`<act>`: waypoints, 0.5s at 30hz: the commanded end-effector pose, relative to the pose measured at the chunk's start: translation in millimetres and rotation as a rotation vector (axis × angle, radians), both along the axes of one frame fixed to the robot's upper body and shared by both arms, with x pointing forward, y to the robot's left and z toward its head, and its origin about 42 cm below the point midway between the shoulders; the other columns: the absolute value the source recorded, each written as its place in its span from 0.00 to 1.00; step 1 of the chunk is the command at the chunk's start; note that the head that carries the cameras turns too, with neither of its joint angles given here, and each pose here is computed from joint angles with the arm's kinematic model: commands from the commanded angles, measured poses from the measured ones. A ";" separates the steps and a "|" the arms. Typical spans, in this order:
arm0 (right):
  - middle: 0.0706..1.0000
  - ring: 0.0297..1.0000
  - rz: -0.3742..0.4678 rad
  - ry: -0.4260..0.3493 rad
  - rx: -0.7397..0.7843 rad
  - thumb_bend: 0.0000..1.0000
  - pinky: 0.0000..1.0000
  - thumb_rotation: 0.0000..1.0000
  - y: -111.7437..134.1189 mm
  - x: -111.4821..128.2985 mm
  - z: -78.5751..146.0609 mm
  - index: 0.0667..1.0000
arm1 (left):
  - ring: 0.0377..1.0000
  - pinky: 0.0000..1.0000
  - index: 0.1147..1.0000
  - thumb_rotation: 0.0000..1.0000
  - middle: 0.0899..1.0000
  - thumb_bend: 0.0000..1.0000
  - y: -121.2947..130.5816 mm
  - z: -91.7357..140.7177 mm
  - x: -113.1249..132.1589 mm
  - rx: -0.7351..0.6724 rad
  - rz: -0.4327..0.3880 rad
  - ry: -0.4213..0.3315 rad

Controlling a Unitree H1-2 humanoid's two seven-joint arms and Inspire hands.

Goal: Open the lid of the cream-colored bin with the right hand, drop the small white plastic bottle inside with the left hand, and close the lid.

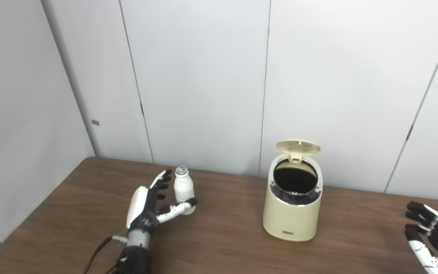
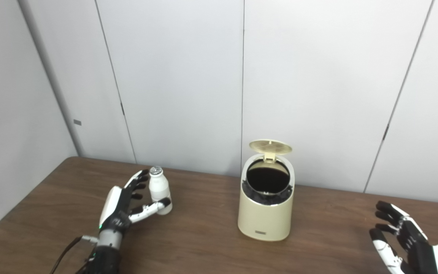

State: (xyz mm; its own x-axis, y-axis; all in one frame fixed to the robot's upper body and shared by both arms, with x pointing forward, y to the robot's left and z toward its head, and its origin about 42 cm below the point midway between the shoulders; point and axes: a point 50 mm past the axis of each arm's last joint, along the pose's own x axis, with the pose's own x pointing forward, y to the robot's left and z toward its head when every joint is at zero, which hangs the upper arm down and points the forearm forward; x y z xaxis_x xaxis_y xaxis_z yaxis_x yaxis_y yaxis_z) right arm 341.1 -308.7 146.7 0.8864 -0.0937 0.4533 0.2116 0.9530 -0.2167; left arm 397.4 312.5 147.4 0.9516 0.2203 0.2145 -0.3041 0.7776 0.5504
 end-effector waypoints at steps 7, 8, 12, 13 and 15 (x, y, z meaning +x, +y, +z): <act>0.76 0.75 -0.003 -0.032 -0.031 0.44 0.63 0.62 -11.7 -7.6 5.2 0.72 | 0.84 0.76 0.88 0.51 0.85 1.00 -2.7 46.2 28.0 0.014 -0.018 -0.103; 0.76 0.74 -0.005 -0.033 -0.034 0.46 0.62 0.63 -11.3 -7.8 5.4 0.72 | 0.84 0.76 0.88 0.49 0.84 1.00 -2.9 46.3 28.9 0.004 -0.018 -0.105; 0.75 0.73 -0.007 -0.035 -0.034 0.47 0.61 0.63 -10.1 -7.7 6.0 0.71 | 0.81 0.74 0.84 0.47 0.80 1.00 -4.9 47.8 32.8 -0.019 -0.018 -0.142; 0.75 0.74 -0.005 -0.033 -0.032 0.48 0.61 0.63 -9.7 -7.9 6.1 0.71 | 0.78 0.72 0.80 0.43 0.77 1.00 -6.4 48.6 32.9 -0.037 -0.004 -0.175; 0.75 0.73 -0.002 -0.032 -0.028 0.49 0.60 0.64 -9.2 -8.2 6.3 0.71 | 0.70 0.65 0.69 0.32 0.68 1.00 -8.2 49.3 32.7 -0.064 0.019 -0.221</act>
